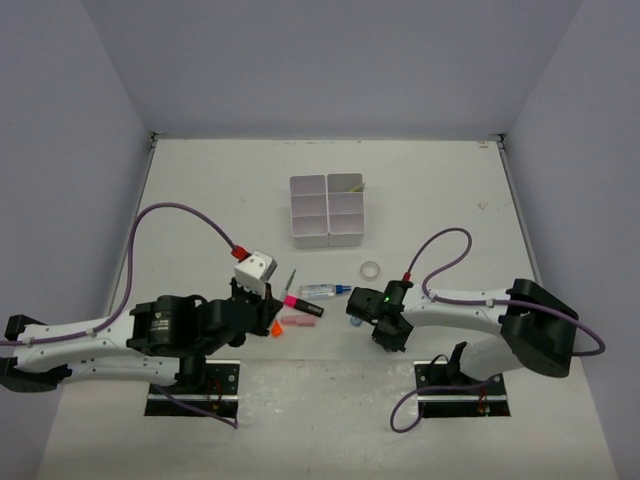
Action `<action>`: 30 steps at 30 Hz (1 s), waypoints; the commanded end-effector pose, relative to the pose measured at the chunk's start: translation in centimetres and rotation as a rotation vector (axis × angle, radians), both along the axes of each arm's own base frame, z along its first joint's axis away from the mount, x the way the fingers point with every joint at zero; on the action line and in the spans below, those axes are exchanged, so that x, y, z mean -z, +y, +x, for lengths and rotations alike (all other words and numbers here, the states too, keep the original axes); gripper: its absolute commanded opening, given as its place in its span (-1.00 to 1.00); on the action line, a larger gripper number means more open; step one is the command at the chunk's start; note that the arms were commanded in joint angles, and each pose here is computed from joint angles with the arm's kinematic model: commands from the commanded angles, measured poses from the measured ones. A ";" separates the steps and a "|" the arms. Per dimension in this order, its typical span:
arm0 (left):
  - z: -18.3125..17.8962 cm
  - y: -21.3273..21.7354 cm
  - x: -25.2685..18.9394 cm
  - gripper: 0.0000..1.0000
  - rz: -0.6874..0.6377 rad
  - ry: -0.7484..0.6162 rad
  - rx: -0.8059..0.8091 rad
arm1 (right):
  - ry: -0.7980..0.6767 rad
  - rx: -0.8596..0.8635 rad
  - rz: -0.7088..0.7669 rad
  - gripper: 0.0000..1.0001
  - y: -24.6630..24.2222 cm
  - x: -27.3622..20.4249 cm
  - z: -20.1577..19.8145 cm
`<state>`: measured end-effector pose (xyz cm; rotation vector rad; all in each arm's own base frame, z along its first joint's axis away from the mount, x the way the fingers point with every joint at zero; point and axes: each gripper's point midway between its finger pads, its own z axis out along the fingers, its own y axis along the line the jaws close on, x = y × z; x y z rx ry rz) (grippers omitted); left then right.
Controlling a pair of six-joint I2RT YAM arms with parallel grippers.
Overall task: Sort the stationery into containers
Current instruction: Close the pen cap on the pen.
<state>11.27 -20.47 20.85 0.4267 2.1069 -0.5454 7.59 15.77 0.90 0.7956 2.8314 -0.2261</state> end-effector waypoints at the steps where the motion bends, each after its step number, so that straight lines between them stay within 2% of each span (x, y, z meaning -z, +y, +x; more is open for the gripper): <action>1: 0.0 -0.1 -0.9 -1.00 -0.048 -0.018 0.009 | -0.164 -0.153 0.022 -1.00 2.9 -1.8 3.8; 4: -0.3 -0.4 -1.5 -1.00 -0.078 -0.022 0.038 | -0.238 -0.323 0.060 -1.00 4.7 -5.0 4.7; 11: -0.5 0.2 -3.3 -1.00 -0.129 -0.041 0.064 | -0.286 -0.952 0.044 -1.00 6.7 -11.1 5.4; 17: 1.0 3.4 -5.6 -1.00 -0.119 -0.089 -0.065 | -0.238 -1.493 0.137 -1.00 8.9 -10.6 3.6; 21: 2.0 5.3 -6.7 -1.00 -0.121 -0.133 -0.137 | -0.227 -1.645 0.049 -1.00 8.5 -10.3 4.6; 22: 2.1 5.8 -7.2 -1.00 -0.140 -0.146 -0.150 | -0.257 -1.749 -0.025 -1.00 8.1 -10.6 5.5; 24: 2.1 6.3 -7.7 -1.00 -0.161 -0.156 -0.150 | -0.283 -1.895 -0.043 -1.00 7.9 -10.2 5.7; 27: 2.0 6.6 -8.1 -1.00 -0.190 -0.155 -0.140 | -0.456 -2.071 0.026 -1.00 9.0 -11.1 5.5; 28: 1.9 6.7 -8.1 -1.00 -0.201 -0.154 -0.139 | -0.463 -2.136 0.058 -1.00 8.8 -10.2 4.8; 29: 1.9 6.6 -8.1 -1.00 -0.202 -0.153 -0.137 | -0.545 -2.185 0.067 -1.00 9.7 -11.3 4.9; 30: 1.8 6.6 -8.1 -1.00 -0.214 -0.150 -0.130 | -0.568 -2.256 0.055 -1.00 9.3 -10.4 4.8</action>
